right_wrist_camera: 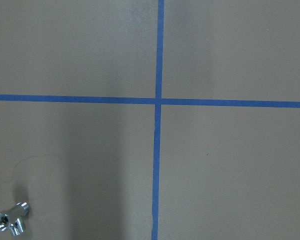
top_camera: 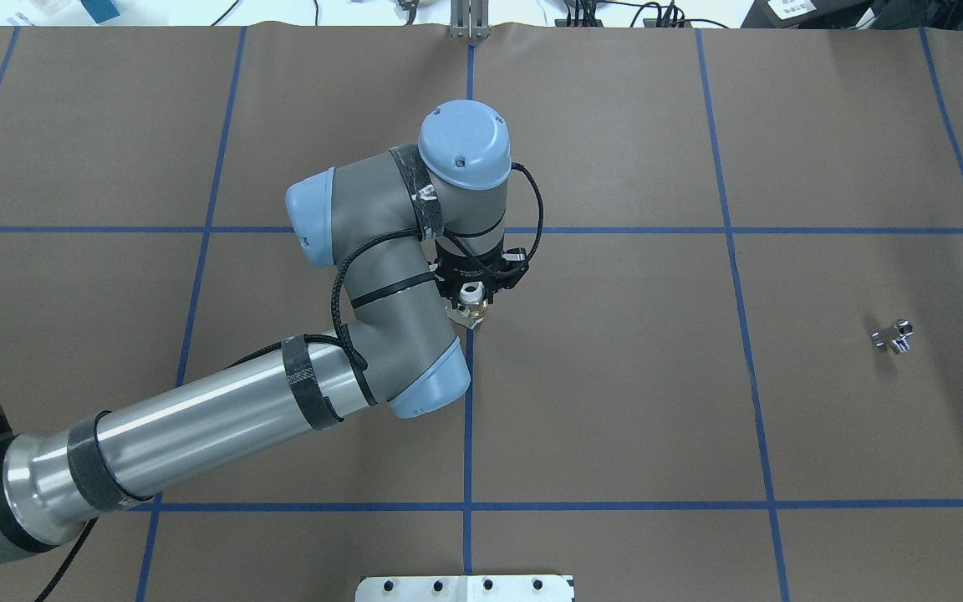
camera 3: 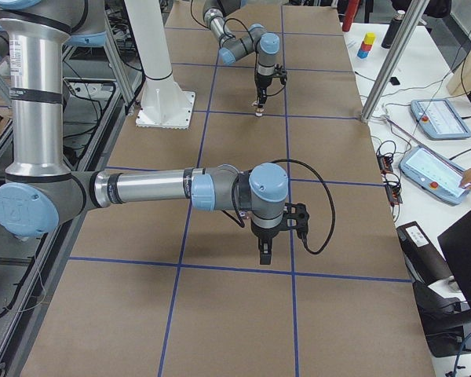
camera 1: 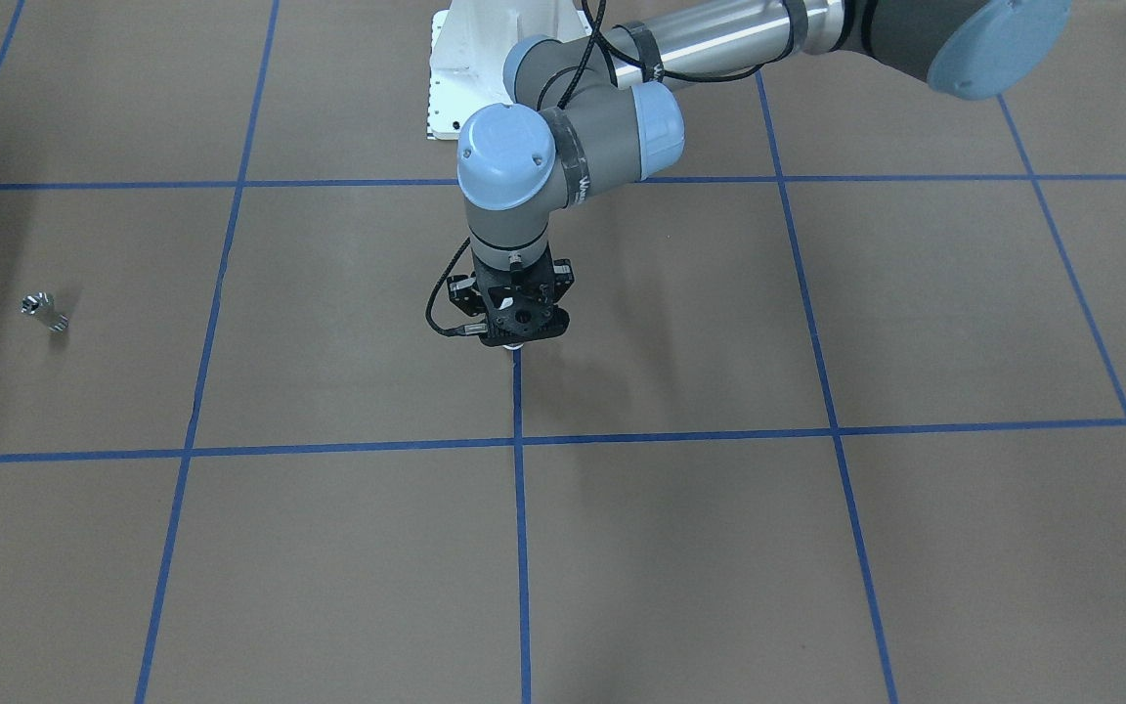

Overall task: Assemble PPR valve and pipe with both arms
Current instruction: 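Carry the valve with the left gripper to the table center, set upright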

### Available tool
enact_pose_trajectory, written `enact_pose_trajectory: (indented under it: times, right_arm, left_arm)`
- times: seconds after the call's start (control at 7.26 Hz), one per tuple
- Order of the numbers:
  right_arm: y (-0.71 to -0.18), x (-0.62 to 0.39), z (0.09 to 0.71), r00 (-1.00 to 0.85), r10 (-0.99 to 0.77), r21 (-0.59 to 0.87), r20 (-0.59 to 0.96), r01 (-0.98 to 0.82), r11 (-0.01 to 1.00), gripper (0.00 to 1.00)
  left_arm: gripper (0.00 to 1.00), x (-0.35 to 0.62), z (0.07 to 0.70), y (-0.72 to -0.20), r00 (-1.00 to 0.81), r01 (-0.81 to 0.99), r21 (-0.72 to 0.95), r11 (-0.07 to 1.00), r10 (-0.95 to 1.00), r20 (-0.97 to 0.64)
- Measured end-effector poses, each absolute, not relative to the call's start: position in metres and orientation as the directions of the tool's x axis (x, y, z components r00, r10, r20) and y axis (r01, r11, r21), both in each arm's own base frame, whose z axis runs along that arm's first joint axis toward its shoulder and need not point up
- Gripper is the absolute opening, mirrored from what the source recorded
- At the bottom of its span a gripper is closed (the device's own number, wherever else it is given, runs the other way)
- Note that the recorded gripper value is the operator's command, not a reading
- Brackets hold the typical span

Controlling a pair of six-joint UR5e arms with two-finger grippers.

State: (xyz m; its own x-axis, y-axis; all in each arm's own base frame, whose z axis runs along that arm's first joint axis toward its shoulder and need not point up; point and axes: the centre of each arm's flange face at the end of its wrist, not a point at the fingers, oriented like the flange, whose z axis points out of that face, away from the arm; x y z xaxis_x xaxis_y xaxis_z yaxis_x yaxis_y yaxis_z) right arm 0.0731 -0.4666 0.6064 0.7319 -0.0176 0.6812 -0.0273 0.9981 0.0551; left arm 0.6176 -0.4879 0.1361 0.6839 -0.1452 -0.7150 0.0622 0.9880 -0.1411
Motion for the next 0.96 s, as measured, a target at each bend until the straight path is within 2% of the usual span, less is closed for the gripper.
enact_pose_trajectory:
  times: [0.14, 0.28, 0.41, 0.96]
  right_arm:
    - [-0.467, 0.073, 0.606, 0.732, -0.018, 0.055, 0.681, -0.027, 0.998, 1.0]
    - [-0.467, 0.073, 0.606, 0.732, -0.018, 0.056, 0.681, -0.027, 0.998, 1.0]
    - [-0.467, 0.073, 0.606, 0.732, -0.019, 0.057, 0.681, -0.027, 0.998, 1.0]
    - [-0.467, 0.073, 0.606, 0.732, -0.019, 0.057, 0.681, -0.027, 0.998, 1.0]
  left_arm:
    - [0.55, 0.618, 0.139, -0.488, 0.685, 0.061, -0.141, 0.988, -0.144, -0.714]
    - [0.95, 0.618, 0.141, -0.488, 0.686, 0.061, -0.14, 0.988, -0.143, -0.713]
    - [1.0, 0.618, 0.142, -0.488, 0.686, 0.061, -0.136, 0.989, -0.141, -0.713]
    - [1.0, 0.604, 0.133, -0.489, 0.66, 0.07, -0.108, 0.992, -0.127, -0.741]
